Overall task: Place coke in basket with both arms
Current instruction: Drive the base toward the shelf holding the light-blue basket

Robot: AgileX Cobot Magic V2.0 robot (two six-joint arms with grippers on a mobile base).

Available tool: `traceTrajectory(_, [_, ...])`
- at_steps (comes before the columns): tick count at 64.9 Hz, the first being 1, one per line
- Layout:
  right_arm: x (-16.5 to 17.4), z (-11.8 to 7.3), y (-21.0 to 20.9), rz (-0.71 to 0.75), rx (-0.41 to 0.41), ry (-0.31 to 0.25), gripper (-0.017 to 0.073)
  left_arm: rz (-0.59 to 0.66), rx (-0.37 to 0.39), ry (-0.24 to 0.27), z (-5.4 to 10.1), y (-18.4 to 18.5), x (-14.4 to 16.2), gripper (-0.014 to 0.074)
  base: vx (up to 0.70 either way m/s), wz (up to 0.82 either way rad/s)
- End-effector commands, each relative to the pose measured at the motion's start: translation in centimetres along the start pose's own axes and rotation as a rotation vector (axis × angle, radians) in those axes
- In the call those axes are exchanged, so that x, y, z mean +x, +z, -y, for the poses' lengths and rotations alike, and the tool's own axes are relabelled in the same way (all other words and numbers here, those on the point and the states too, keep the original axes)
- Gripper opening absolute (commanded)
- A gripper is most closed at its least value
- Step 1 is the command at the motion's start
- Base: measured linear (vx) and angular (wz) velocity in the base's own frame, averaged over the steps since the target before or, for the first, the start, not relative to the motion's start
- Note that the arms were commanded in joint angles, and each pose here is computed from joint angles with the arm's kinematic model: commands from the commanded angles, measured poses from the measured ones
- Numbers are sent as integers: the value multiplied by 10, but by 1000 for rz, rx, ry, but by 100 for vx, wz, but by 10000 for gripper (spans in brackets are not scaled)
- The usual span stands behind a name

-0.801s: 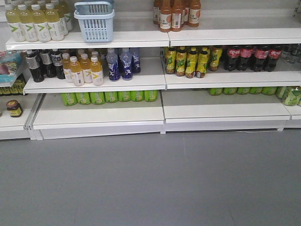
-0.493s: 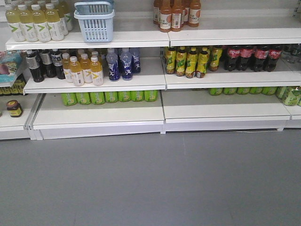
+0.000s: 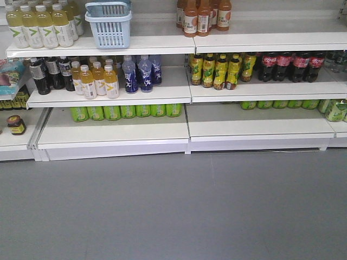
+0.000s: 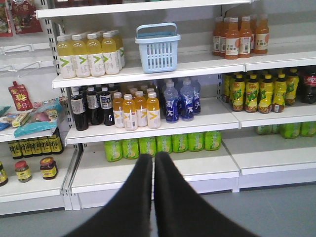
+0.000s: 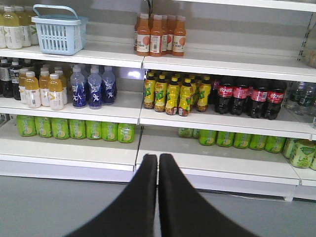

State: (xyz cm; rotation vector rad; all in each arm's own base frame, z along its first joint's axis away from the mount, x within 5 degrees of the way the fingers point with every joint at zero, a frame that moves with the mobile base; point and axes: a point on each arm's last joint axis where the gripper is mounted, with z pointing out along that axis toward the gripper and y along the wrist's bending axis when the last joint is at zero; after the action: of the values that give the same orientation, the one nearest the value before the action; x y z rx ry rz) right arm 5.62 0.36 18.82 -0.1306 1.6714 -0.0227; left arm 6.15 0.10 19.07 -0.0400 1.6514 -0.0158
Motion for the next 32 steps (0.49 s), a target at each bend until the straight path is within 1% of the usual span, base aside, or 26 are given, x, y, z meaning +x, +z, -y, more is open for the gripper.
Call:
traceTrajectory(1, [-5,1,-1,80,9,-4,-2,90,13,-16,1,-1,-17,-6,1,0])
traceTrajectory(16, [-5,1,-1,80,9,-4,-2,90,13,-16,1,-1,-17,-6,5,-1])
traceTrajectory(32, [-5,1,-1,80,9,-4,-2,90,13,-16,1,-1,-17,-6,14,-4])
